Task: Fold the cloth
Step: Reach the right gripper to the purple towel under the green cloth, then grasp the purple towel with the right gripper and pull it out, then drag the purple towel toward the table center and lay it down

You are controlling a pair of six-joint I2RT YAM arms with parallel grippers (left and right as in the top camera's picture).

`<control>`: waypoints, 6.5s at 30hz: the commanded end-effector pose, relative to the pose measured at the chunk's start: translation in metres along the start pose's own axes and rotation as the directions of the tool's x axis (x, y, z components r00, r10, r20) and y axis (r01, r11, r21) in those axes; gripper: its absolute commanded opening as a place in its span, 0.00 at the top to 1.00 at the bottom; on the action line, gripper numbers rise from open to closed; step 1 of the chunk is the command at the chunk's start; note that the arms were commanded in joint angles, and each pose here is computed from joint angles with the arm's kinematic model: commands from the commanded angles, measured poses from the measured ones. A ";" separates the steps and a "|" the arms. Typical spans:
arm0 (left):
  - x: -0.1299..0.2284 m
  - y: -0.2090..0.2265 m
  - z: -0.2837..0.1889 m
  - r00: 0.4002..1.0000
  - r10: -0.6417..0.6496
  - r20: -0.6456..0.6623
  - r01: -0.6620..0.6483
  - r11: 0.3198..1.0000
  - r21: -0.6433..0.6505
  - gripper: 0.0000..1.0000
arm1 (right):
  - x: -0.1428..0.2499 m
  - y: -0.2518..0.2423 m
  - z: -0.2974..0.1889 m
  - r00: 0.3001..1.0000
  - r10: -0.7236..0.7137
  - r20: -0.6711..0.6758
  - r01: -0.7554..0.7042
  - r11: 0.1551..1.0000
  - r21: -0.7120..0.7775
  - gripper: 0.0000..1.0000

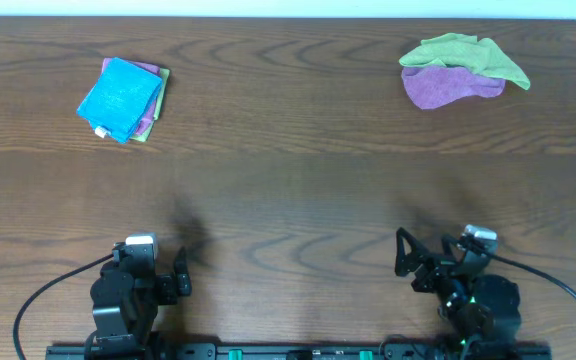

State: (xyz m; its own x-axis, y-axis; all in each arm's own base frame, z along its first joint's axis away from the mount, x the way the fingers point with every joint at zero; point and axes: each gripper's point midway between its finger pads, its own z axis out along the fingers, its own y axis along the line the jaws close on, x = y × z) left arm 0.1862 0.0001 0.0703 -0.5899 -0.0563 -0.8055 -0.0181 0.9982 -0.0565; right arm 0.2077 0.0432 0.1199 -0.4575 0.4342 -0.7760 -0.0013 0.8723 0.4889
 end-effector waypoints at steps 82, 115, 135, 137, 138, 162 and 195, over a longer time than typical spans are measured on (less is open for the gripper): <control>0.007 0.001 0.002 1.000 -0.006 -0.021 0.006 1.000 -0.004 0.05 | -0.116 -0.149 0.313 0.964 -0.106 -0.244 0.223 0.822 0.523 0.99; 0.007 0.001 0.002 1.000 -0.006 -0.021 0.006 1.000 -0.004 0.05 | -0.214 0.124 0.122 0.954 -0.274 -0.124 0.276 0.961 -0.005 0.99; 0.007 0.001 0.002 1.000 -0.006 -0.021 0.006 1.000 -0.004 0.05 | -0.242 0.288 -0.045 0.921 -0.347 0.175 0.387 0.779 -0.494 0.01; 0.007 0.001 0.002 1.000 -0.006 -0.021 0.006 1.000 -0.004 0.05 | -0.222 0.275 -0.036 0.919 -0.385 0.085 0.377 0.795 -0.476 0.01; 0.007 0.001 0.002 1.000 -0.006 -0.021 0.006 1.000 -0.004 0.05 | -0.216 0.272 -0.033 0.919 -0.390 0.053 0.368 0.802 -0.470 0.01; 0.007 0.001 0.002 1.000 -0.006 -0.021 0.006 1.000 -0.004 0.04 | -0.016 0.183 0.102 0.555 -0.492 -0.671 0.296 0.871 -0.393 0.27; 0.007 0.001 0.002 1.000 -0.006 -0.021 0.006 1.000 -0.004 0.05 | 0.187 0.185 0.154 0.098 -0.734 -0.672 0.551 0.603 -0.577 0.52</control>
State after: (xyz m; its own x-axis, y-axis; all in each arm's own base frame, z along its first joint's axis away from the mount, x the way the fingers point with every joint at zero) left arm 0.1861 0.0000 0.0702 -0.5902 -0.0562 -0.8053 -0.0176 0.9982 -0.0568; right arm 0.2596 0.3199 0.0124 -0.6549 -0.7353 -0.1745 -0.7553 0.6444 0.1196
